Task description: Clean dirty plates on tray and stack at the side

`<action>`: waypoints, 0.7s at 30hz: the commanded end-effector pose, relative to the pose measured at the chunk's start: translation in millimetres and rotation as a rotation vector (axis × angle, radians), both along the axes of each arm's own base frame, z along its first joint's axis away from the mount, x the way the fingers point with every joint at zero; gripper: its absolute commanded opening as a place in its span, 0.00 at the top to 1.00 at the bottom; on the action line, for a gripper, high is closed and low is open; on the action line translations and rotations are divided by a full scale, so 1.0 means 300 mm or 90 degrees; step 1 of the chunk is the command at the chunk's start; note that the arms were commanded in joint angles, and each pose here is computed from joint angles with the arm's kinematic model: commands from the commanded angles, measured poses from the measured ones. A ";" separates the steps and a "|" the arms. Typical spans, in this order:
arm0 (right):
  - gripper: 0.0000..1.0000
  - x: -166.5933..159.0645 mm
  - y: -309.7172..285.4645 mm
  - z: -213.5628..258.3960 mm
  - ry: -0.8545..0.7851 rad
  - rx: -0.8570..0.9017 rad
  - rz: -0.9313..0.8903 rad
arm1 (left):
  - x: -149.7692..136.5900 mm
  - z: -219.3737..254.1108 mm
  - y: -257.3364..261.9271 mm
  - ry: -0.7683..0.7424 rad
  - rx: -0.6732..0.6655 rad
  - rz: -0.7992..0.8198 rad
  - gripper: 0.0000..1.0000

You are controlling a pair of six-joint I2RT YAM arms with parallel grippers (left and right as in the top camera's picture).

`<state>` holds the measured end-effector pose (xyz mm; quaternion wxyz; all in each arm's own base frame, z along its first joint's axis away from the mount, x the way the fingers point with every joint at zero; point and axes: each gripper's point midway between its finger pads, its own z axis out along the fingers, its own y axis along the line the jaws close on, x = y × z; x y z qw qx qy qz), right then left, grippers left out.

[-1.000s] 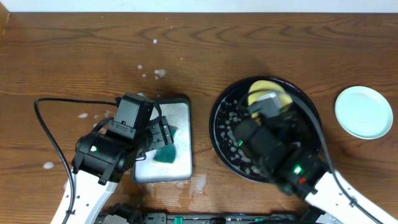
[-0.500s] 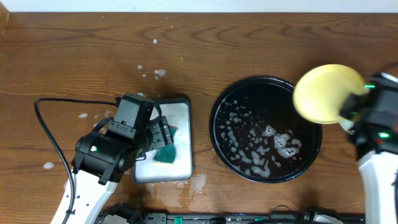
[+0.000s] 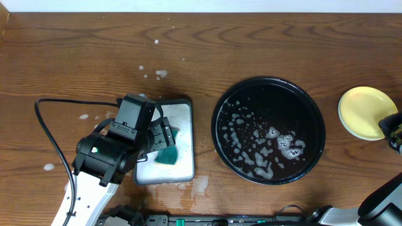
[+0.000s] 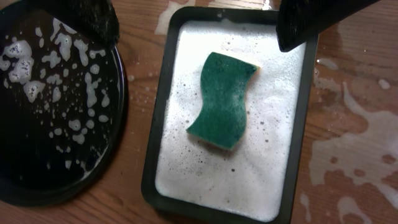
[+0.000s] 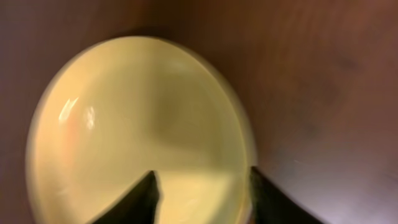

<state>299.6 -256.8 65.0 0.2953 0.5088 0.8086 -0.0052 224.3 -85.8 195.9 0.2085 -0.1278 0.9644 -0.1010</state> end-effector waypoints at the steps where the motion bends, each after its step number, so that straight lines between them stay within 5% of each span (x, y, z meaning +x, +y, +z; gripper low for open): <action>1: 0.47 0.178 0.156 0.180 -0.192 0.060 0.184 | 0.000 -0.002 0.004 0.003 -0.001 0.005 0.19; 6: 0.41 0.239 0.519 0.495 -0.326 0.054 0.404 | 0.000 -0.002 0.004 0.003 -0.001 0.005 0.19; 13: 0.39 0.048 1.070 0.706 -0.369 0.033 0.695 | 0.000 -0.002 0.004 0.003 -0.001 0.005 0.19; 15: 0.30 -0.023 1.174 0.729 -0.374 0.036 0.753 | 0.000 -0.002 0.004 0.003 -0.001 0.005 0.19; 16: 0.01 -0.066 1.228 0.735 -0.372 0.039 0.786 | 0.000 -0.002 0.004 0.003 -0.001 0.005 0.19; 21: 0.01 -0.224 1.400 0.787 -0.407 0.063 0.917 | 0.000 -0.002 0.004 0.003 -0.001 0.005 0.19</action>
